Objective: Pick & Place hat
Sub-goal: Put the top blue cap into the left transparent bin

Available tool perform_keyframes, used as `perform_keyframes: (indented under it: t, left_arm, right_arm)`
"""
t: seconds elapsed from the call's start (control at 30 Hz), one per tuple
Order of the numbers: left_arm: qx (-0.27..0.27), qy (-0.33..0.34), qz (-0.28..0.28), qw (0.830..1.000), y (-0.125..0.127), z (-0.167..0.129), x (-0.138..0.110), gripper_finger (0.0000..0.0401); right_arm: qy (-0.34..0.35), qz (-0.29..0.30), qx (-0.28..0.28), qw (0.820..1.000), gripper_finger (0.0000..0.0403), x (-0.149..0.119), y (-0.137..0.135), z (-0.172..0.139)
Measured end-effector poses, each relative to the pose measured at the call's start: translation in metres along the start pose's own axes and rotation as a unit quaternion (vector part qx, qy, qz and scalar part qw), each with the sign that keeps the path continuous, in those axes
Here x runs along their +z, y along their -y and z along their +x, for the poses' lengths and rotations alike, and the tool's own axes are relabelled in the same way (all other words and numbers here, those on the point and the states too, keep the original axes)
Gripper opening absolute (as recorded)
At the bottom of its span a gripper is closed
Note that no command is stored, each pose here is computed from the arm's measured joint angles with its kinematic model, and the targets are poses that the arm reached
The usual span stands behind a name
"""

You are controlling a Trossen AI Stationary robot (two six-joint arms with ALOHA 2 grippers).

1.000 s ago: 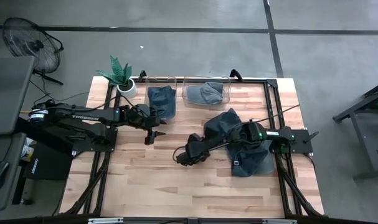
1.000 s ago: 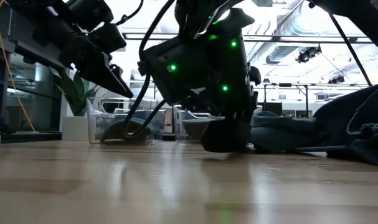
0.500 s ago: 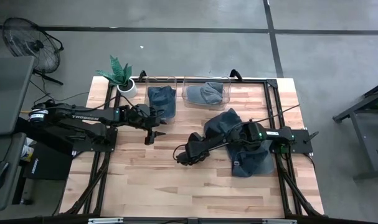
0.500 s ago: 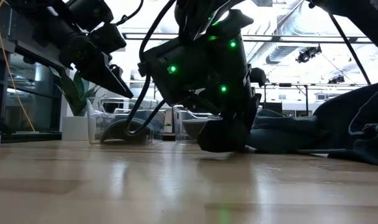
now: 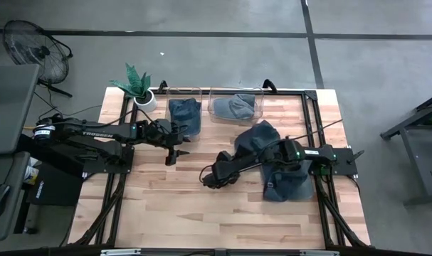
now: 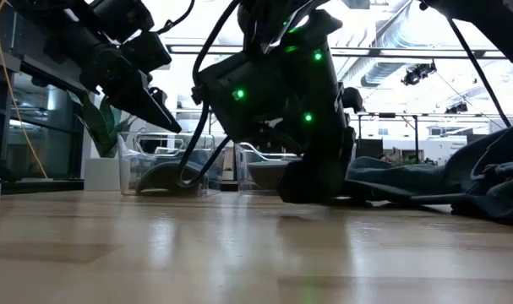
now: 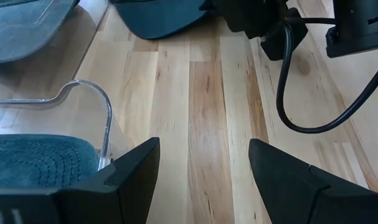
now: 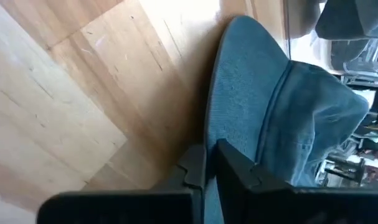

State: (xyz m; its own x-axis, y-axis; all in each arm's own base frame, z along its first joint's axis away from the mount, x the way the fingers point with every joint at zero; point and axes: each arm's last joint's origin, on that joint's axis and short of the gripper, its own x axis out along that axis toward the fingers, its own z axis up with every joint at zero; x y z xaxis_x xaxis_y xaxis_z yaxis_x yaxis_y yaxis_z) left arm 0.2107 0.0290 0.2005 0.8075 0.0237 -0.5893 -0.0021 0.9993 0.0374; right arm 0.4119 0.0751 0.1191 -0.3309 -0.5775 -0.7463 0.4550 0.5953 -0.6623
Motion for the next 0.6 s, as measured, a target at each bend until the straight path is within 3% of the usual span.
perform_keyframes:
  t: [0.6]
  left_arm:
    - [0.002,0.018,-0.019,1.0,0.0,-0.002,0.004,0.0241]
  right_arm:
    - [0.075,0.06,0.094,0.991,0.0003,-0.023,0.051,-0.074]
